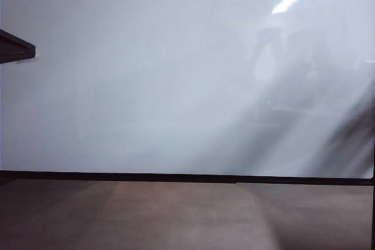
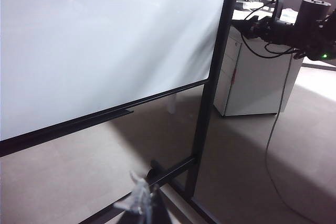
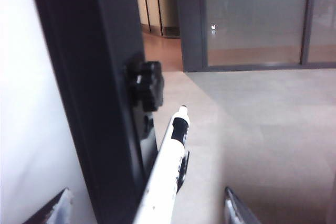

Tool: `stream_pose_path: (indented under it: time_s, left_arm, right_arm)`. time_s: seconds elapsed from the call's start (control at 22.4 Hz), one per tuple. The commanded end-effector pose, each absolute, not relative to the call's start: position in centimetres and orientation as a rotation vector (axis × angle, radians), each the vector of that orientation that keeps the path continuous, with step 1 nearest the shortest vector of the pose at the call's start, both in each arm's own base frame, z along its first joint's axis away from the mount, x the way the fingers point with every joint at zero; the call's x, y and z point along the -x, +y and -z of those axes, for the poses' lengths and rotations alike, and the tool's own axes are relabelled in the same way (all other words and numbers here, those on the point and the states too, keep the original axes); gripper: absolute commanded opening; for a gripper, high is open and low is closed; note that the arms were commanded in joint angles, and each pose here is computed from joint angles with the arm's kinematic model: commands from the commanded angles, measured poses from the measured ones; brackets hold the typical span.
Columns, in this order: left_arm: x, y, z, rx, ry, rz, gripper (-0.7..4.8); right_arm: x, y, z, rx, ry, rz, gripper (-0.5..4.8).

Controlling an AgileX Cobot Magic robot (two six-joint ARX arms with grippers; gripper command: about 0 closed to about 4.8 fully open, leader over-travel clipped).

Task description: Reach to the right to find the marker pen, pick it up, and write the number 17 on the whiteboard.

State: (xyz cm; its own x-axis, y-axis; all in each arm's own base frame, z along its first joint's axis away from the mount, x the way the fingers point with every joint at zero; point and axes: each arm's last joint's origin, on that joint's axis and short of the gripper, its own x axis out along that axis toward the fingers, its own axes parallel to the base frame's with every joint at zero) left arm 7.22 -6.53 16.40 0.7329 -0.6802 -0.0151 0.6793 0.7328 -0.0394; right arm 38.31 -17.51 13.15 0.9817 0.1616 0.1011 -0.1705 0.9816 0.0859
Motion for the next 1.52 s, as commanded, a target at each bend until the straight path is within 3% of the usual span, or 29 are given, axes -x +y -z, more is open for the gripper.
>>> stream_pose_path:
  time_s: [0.04,0.18,0.63,0.71,1.03,1.21,1.52]
  left_arm:
    - [-7.2,-6.5,-16.5,0.034,0.019,0.746,-0.05]
    - [-7.2,-6.5,-16.5,0.034,0.018,0.746,-0.05]
    - [-7.2,-6.5,-16.5,0.034,0.018,0.747,-0.05]
    - [-7.2,-6.5,-16.5,0.034,0.019,0.747,-0.05]
    - [-7.2,-6.5,-16.5,0.034,0.018,0.746,-0.05]
    - [-7.2,-6.5,-16.5,0.034,0.018,0.746,-0.05]
    - [-7.2,-6.5,-16.6,0.035,0.016,0.746,-0.05]
  right_arm:
    - [-38.6,-17.6,-13.4,-0.096,-0.085,-0.166,3.63]
    - [-38.6,-17.5,-13.3,-0.099,-0.078,-0.168,2.93]
    - [-38.7,-17.4,-13.1,-0.112,-0.053,-0.167,2.76]
    - [-38.7,-17.4,-13.1,-0.110,-0.057,-0.164,1.95]
    - [-38.7,-17.4,-13.1,-0.107,-0.063,-0.162,0.31]
    - [-38.7,-17.5,-13.3,-0.100,-0.076,-0.162,-0.01]
    - [-37.3,-19.1,-16.7,-0.135,-0.244,-0.103,-0.02]
